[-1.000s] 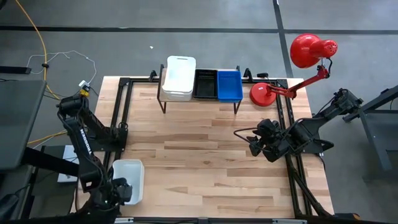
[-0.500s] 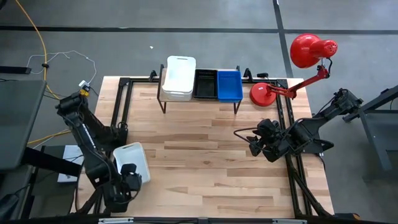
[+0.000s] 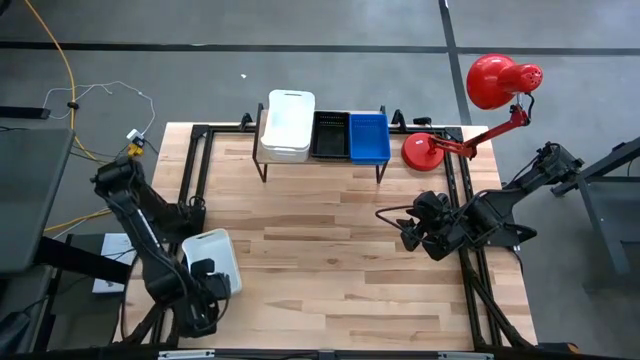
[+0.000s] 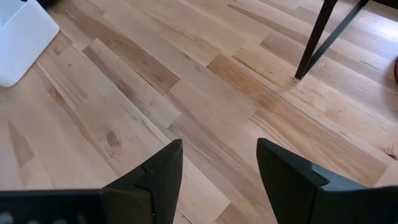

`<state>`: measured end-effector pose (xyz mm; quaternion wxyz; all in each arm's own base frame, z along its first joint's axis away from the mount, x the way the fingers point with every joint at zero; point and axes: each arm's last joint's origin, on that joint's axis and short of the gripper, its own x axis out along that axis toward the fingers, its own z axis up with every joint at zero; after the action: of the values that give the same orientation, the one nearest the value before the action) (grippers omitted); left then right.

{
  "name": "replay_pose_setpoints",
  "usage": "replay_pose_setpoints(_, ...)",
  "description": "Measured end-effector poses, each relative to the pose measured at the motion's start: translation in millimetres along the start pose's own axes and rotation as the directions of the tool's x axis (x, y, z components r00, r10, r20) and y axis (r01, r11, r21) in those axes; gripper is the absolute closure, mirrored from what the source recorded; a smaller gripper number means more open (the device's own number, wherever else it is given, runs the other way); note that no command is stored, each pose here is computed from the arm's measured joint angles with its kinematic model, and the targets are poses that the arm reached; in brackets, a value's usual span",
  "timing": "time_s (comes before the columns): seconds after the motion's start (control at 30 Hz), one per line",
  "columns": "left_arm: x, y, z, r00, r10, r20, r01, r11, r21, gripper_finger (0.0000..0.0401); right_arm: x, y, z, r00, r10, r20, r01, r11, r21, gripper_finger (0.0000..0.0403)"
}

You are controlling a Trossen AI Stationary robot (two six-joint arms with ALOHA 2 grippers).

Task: Stack baskets on shelf by color
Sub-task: Stack the white bin on top of the other bins on the shelf

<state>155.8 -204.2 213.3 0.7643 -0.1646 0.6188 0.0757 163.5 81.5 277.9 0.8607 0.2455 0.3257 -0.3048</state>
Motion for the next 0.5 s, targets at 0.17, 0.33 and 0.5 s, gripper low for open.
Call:
replay_pose_setpoints(0.17, 21.2, -5.3, -1.9, 0.997, 0.066, -0.049, -0.068, 0.997, -0.039, 0.0199, 0.0, 0.0, 0.0, 1.000, 0.000, 0.000, 0.000, 1.000, -0.007, 0.0211)
replay_pose_setpoints(0.33, 42.7, -8.4, -4.6, 0.986, 0.138, -0.097, -0.145, 0.987, -0.069, 0.0199, 0.0, -0.4, -0.1, 1.000, -0.003, -0.001, 0.003, 1.000, -0.009, 0.0211)
replay_pose_setpoints(0.5, 56.0, -7.9, -4.2, 0.974, 0.195, -0.112, -0.204, 0.977, -0.070, 0.0219, 0.0, -0.4, -0.1, 1.000, -0.003, -0.001, 0.003, 1.000, -0.009, 0.0211)
